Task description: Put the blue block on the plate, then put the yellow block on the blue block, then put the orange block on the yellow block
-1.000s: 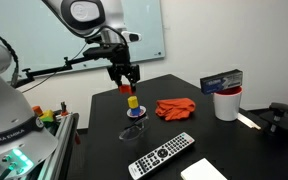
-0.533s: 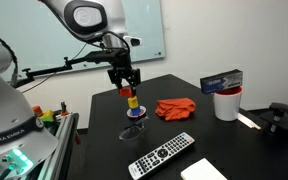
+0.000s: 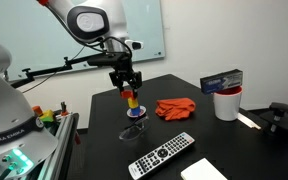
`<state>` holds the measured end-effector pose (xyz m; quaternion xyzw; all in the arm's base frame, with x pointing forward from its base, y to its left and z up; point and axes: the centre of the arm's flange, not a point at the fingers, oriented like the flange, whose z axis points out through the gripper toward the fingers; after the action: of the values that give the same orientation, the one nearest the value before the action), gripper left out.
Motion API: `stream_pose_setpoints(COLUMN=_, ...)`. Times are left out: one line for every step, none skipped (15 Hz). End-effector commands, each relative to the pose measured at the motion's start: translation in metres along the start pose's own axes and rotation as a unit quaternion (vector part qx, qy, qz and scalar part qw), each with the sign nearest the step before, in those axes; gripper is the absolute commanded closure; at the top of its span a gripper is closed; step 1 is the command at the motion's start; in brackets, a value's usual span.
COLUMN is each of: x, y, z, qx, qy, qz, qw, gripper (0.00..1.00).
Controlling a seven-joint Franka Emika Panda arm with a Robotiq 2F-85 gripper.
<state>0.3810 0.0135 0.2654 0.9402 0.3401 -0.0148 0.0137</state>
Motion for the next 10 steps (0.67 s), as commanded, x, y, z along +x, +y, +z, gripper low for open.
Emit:
stream_pose_setpoints(x=-0.0075, y=-0.008, z=-0.0007, qx=-0.003, qy=0.016, qz=-0.014, qw=0.9998, gripper=0.58)
stream_pose_setpoints(x=-0.0071, y=-0.0084, z=0.0, qx=-0.003, qy=0.016, qz=-0.014, qw=0.9998, gripper=0.58)
stream_pose_setpoints(x=-0.0064, y=-0.0086, z=0.0004, qx=-0.003, qy=0.017, qz=-0.015, qw=0.9997, gripper=0.58)
stream_pose_setpoints(x=-0.0055, y=-0.0088, z=0.001, qx=-0.004, qy=0.017, qz=-0.015, qw=0.9997, gripper=0.58)
stream_pose_setpoints(x=-0.005, y=-0.0092, z=0.0016, qx=-0.004, qy=0.017, qz=-0.016, qw=0.9997, gripper=0.58)
stream_pose_setpoints(x=-0.0047, y=-0.0096, z=0.0022, qx=-0.004, qy=0.017, qz=-0.017, qw=0.9997, gripper=0.58)
stream_pose_setpoints(x=-0.0045, y=-0.0097, z=0.0028, qx=-0.003, qy=0.016, qz=-0.017, qw=0.9997, gripper=0.58)
stream_pose_setpoints(x=-0.0043, y=-0.0099, z=0.0032, qx=-0.003, qy=0.016, qz=-0.017, qw=0.9997, gripper=0.58)
stream_pose_setpoints(x=-0.0043, y=-0.0099, z=0.0033, qx=-0.003, qy=0.015, qz=-0.017, qw=0.9997, gripper=0.58)
stream_pose_setpoints(x=-0.0044, y=-0.0098, z=0.0033, qx=-0.003, qy=0.015, qz=-0.017, qw=0.9997, gripper=0.58)
